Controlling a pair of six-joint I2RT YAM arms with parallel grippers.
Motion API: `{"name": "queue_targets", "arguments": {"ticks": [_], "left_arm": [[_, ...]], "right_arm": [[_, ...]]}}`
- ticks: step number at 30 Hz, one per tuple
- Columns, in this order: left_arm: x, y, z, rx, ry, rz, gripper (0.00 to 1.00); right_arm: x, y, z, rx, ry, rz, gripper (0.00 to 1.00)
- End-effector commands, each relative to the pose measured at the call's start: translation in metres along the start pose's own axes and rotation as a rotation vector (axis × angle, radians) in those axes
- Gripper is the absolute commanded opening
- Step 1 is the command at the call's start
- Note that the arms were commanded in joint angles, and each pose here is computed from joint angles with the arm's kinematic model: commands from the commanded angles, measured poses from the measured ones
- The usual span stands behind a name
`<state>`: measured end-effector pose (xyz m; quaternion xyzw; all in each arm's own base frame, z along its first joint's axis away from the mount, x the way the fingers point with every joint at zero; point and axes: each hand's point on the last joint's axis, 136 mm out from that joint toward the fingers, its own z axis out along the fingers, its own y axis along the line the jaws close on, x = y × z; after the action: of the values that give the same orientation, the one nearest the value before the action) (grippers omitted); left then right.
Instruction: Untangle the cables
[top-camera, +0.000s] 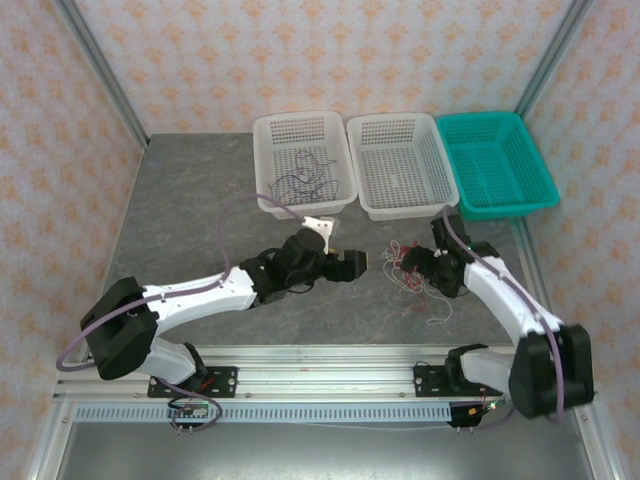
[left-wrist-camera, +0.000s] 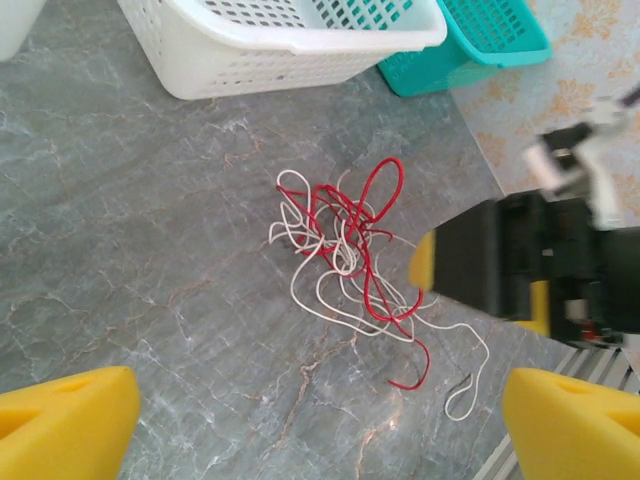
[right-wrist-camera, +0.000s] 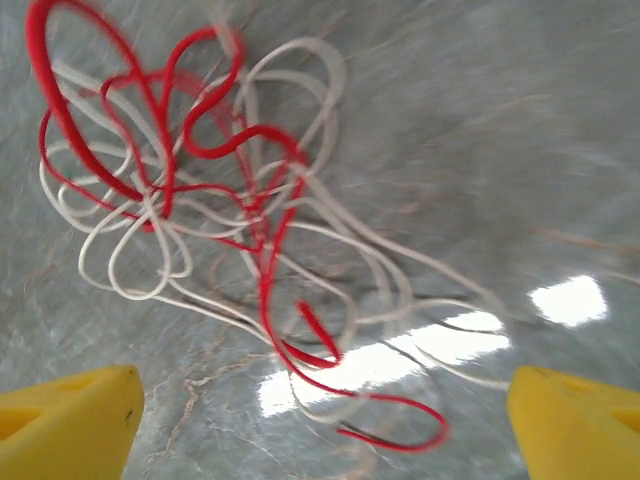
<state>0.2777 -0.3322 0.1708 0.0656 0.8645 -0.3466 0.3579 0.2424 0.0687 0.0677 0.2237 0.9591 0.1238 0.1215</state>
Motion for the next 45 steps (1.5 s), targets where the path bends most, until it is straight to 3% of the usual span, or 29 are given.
{"name": "queue_targets", "arguments": {"ticks": [1,5,8,13,17,21,26,31,37,40,43,45], "left_arm": [[-0.007,0.011,-0.012,-0.063,-0.043,0.03,0.94],[0.0,0.028,-0.016,-0.1,-0.07,-0.008,0.94],[0.001,0.033,-0.016,-0.114,-0.081,-0.023,0.94],[-0.011,0.036,-0.026,-0.154,-0.126,0.001,0.94],[-0.023,0.041,-0.039,-0.189,-0.184,0.015,0.94],[-0.025,0.04,-0.045,-0.183,-0.192,0.018,0.94],[-0.009,0.04,-0.042,-0.143,-0.146,0.028,0.94],[0.001,0.041,-0.029,-0.132,-0.109,0.005,0.89],[0.007,0.044,0.001,-0.159,-0.05,-0.118,0.8],[0.013,0.06,0.019,-0.21,-0.042,-0.255,0.7],[0.029,0.094,0.038,-0.34,0.008,-0.45,0.48],[0.036,0.102,0.054,-0.328,0.023,-0.541,0.45]], "right_arm": [[0.008,0.036,0.014,-0.146,0.099,-0.119,0.89],[0.02,0.061,0.025,-0.294,0.148,-0.053,0.73],[0.032,0.09,0.029,-0.432,0.187,0.034,0.68],[0.031,0.133,0.024,-0.594,0.103,0.203,0.68],[0.022,0.186,0.0,-0.755,0.026,0.168,0.74],[0.014,0.194,-0.01,-0.698,-0.015,0.086,0.79],[-0.006,0.137,-0.024,-0.416,-0.212,0.017,0.82],[-0.005,0.097,-0.034,-0.28,-0.254,-0.02,0.82],[-0.01,0.039,-0.024,-0.087,-0.277,0.089,0.85],[-0.004,0.054,-0.019,-0.145,-0.217,0.034,0.83],[0.01,0.089,-0.013,-0.278,-0.102,-0.023,0.8],[0.021,0.111,-0.01,-0.347,-0.028,-0.064,0.78]]}}
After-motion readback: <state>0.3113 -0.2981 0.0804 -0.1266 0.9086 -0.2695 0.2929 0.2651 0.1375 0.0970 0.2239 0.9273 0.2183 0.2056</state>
